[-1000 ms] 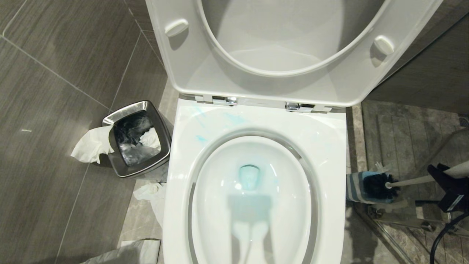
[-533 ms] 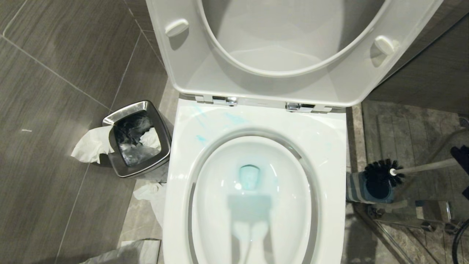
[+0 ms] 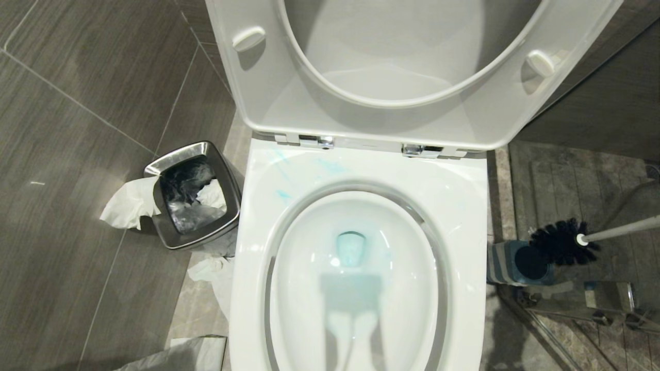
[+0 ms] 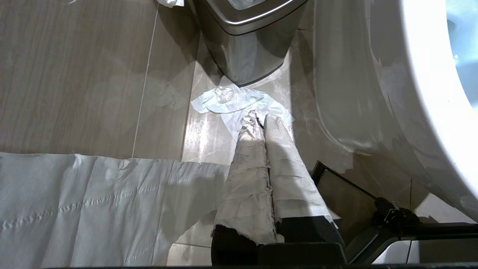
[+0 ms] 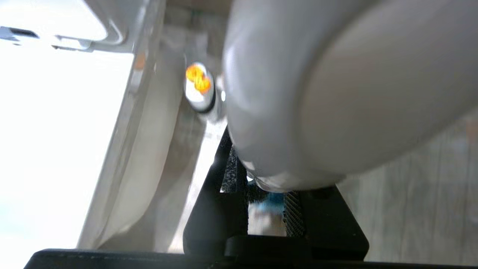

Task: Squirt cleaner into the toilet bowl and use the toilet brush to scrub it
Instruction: Scrub the toilet bowl

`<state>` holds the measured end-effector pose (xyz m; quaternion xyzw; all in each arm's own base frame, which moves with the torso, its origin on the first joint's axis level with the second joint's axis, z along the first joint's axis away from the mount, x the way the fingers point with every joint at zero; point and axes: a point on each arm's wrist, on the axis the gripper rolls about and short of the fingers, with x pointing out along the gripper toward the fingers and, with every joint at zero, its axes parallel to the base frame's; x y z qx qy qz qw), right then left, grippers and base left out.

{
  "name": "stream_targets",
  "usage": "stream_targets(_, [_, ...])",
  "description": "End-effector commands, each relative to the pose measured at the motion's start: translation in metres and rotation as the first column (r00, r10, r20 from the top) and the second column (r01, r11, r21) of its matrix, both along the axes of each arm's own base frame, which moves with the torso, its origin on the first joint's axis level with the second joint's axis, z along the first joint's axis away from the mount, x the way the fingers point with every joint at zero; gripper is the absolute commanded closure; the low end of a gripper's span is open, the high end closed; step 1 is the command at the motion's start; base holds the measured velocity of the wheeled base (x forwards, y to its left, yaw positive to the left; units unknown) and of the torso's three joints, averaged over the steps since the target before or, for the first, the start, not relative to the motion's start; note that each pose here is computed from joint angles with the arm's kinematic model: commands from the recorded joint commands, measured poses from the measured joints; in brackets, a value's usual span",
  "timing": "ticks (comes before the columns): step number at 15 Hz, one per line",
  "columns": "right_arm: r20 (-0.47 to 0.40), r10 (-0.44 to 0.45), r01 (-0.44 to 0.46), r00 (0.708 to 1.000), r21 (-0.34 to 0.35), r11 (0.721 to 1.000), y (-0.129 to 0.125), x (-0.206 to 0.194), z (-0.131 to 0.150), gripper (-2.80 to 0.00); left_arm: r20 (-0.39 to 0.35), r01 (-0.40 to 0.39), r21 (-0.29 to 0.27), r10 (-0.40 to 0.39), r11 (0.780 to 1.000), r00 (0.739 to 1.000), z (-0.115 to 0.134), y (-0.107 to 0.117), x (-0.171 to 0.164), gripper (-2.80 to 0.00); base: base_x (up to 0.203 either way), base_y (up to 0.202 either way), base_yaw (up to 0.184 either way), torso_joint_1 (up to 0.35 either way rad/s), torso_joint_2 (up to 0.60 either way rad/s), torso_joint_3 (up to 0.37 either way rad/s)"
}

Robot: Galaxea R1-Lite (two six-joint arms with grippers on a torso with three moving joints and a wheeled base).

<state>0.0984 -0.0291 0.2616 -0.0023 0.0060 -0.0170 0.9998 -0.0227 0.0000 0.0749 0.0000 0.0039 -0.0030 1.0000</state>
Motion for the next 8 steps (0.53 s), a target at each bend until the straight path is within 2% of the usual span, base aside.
stream_targets(1, [0.039, -0.005, 0.006, 0.999, -0.016, 1.0, 0.004, -0.011, 0.011, 0.0, -0.001, 0.0, -0.001, 0.0, 1.0, 1.0, 0.0, 0.0, 0.0, 0.0, 0.0, 0.0, 0.0, 0.0, 0.0, 0.0])
stream_targets(8, [0.0, -0.01, 0.01, 1.0, -0.008, 1.0, 0.008, -0.022, 0.033, 0.0, -0.001, 0.0, -0.002, 0.0, 1.0, 1.0, 0.0, 0.0, 0.0, 0.0, 0.0, 0.0, 0.0, 0.0, 0.0, 0.0])
